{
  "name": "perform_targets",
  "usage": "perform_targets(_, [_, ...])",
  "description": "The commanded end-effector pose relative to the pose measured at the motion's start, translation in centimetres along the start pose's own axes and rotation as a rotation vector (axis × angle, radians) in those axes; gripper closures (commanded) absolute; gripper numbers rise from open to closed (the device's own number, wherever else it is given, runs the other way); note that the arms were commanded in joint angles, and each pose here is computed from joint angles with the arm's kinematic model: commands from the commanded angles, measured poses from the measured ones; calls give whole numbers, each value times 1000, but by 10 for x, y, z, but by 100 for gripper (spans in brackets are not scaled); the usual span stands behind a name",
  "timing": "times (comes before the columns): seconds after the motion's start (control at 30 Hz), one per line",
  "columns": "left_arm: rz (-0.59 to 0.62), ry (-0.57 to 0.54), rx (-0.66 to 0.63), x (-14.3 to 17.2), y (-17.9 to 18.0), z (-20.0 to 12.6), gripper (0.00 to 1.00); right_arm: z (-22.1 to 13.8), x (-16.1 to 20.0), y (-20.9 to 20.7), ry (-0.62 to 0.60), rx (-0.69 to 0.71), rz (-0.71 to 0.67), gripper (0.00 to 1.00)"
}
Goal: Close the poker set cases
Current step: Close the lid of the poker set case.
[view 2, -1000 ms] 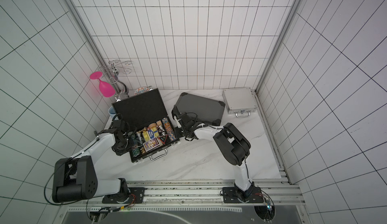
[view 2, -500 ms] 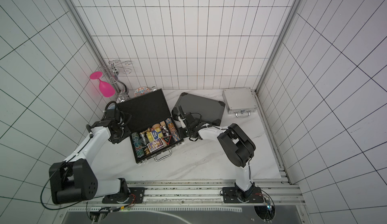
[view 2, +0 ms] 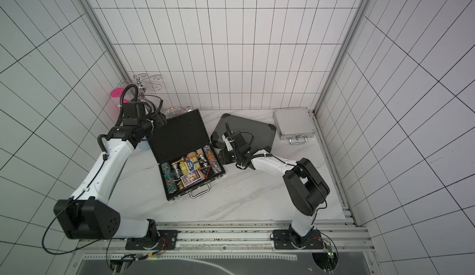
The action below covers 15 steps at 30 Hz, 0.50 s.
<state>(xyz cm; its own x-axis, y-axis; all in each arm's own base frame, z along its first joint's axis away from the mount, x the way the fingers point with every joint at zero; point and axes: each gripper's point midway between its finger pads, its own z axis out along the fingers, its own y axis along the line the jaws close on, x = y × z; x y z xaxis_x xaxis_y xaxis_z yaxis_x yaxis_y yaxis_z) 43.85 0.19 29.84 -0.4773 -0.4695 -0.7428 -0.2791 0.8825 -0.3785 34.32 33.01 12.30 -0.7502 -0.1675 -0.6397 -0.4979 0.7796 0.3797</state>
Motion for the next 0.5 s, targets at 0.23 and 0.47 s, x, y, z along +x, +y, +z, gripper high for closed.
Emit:
perform_targets(0.23, [267, 122, -128, -24, -9, 86, 26, -24, -9, 12, 0, -24, -51, 29])
perform_targets(0.47, [206, 243, -92, -21, -15, 124, 23, -19, 5, 8, 46, -22, -54, 29])
